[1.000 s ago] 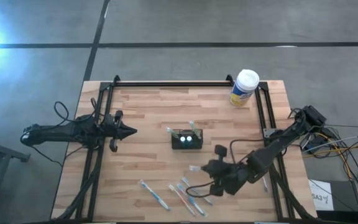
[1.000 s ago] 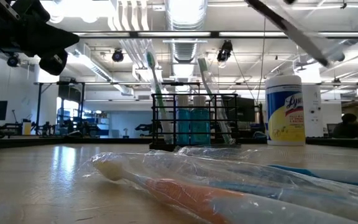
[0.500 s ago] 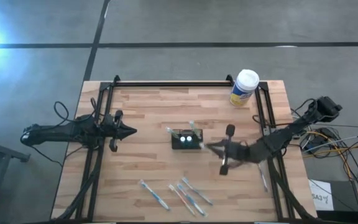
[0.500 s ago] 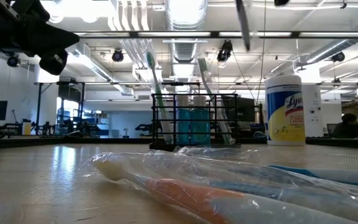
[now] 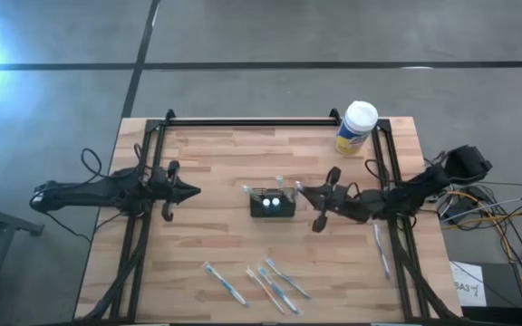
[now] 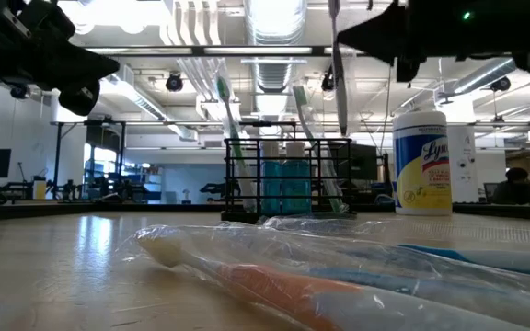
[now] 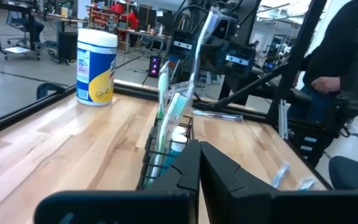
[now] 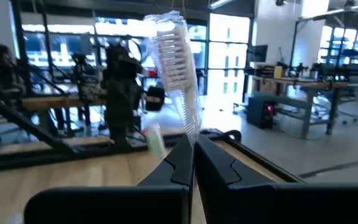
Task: Pick & Place toothbrushing station
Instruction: Put the purple toothbrush into the black organizer
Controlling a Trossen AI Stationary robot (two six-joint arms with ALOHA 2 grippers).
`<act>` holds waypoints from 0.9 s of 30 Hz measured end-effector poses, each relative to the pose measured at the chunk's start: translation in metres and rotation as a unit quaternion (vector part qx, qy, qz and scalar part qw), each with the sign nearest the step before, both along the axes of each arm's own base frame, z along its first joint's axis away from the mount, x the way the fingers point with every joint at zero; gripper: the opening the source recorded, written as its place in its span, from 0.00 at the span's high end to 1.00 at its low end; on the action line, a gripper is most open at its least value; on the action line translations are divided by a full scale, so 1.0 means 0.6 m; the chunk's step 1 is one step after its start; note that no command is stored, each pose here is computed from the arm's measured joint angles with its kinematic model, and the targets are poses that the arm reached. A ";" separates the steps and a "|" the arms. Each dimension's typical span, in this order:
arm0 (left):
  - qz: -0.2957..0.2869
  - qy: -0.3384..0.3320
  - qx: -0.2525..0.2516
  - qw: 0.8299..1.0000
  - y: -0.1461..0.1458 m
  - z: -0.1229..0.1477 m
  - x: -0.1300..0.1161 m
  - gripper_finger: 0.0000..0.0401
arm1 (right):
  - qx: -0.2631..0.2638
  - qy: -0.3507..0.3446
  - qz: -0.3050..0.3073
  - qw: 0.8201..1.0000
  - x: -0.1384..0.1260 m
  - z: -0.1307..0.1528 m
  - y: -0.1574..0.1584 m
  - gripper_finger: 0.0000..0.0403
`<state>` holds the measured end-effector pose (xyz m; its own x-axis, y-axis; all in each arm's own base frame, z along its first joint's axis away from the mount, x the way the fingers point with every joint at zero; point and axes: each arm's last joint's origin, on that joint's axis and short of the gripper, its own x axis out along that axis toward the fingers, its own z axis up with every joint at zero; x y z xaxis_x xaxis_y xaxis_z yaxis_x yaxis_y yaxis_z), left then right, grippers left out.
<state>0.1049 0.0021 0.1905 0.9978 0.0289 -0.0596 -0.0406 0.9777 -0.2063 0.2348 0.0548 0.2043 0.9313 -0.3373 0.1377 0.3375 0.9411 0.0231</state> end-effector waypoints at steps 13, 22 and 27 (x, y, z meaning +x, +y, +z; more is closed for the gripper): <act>0.007 0.002 0.000 1.000 0.001 -0.004 0.001 0.98 | -0.013 0.037 -0.022 0.999 0.068 -0.030 0.017 0.98; 0.006 0.002 0.005 1.000 0.001 -0.006 0.001 0.98 | 0.029 0.066 -0.058 0.996 0.079 -0.083 0.017 0.98; 0.006 0.002 0.008 1.000 0.001 -0.006 0.001 0.98 | 0.041 0.080 -0.076 0.993 0.082 -0.107 0.016 0.98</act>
<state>0.1054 0.0025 0.1872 0.9971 0.0412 -0.0637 -0.0527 0.9803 -0.1905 0.2837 0.0645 0.1403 0.8767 -0.4793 -0.0419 0.4806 0.8763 0.0323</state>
